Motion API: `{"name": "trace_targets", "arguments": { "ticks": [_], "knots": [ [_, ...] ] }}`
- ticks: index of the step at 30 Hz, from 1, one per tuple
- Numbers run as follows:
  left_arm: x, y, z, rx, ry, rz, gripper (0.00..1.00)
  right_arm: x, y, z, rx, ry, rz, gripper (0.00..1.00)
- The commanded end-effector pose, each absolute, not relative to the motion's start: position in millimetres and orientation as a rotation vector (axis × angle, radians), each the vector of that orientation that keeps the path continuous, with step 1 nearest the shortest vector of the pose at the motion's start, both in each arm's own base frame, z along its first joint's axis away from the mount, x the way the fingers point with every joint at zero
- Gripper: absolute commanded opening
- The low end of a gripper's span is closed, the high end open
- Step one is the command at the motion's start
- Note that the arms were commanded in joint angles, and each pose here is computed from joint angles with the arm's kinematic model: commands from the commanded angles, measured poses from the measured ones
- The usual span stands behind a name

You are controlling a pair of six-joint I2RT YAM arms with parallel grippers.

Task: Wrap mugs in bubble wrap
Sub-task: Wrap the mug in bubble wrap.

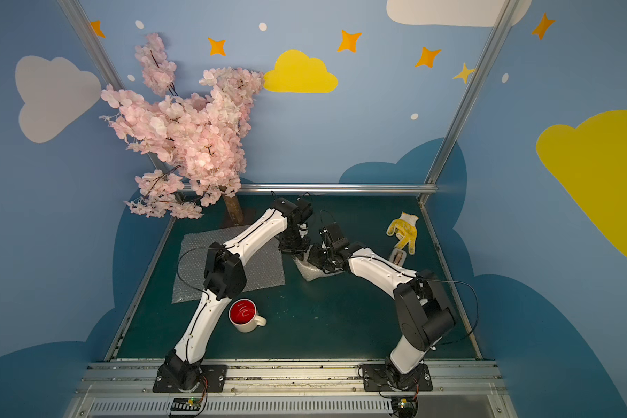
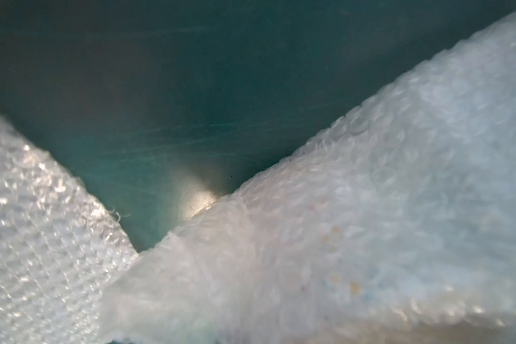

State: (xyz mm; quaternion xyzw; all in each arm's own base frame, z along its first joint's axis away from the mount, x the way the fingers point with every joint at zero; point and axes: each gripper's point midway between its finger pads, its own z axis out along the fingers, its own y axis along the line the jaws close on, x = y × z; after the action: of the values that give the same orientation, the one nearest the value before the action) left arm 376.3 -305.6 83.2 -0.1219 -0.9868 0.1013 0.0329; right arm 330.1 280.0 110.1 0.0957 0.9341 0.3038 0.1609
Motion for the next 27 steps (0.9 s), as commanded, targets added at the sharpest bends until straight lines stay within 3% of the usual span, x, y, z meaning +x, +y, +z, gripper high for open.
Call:
{"name": "trace_targets", "arguments": {
  "ticks": [1, 8, 16, 23, 24, 27],
  "knots": [
    [373.4, -285.8, 104.8, -0.522, -3.009, 0.308, 0.03, 309.7, 257.5, 89.7, 0.265, 2.799, 0.734, 0.10],
    [368.6, -280.9, 127.9, -0.512, -3.013, 0.409, 0.03, 311.1, 259.2, 90.3, 0.253, 2.815, 0.749, 0.00],
    [319.8, -287.3, 127.3, -0.645, -2.888, 0.360, 0.03, 294.5, 274.6, 96.1, 0.155, 2.870, 0.781, 0.00],
    [320.6, -290.9, 114.4, -0.706, -2.870, 0.286, 0.05, 292.4, 270.1, 78.6, 0.162, 2.899, 0.705, 0.00],
    [323.1, -291.2, 113.2, -0.709, -2.881, 0.282, 0.07, 293.5, 269.4, 76.5, 0.160, 2.896, 0.689, 0.00],
    [328.7, -292.9, 117.9, -0.720, -2.918, 0.295, 0.27, 295.1, 270.3, 69.6, 0.152, 2.915, 0.668, 0.00]
  ]
}}
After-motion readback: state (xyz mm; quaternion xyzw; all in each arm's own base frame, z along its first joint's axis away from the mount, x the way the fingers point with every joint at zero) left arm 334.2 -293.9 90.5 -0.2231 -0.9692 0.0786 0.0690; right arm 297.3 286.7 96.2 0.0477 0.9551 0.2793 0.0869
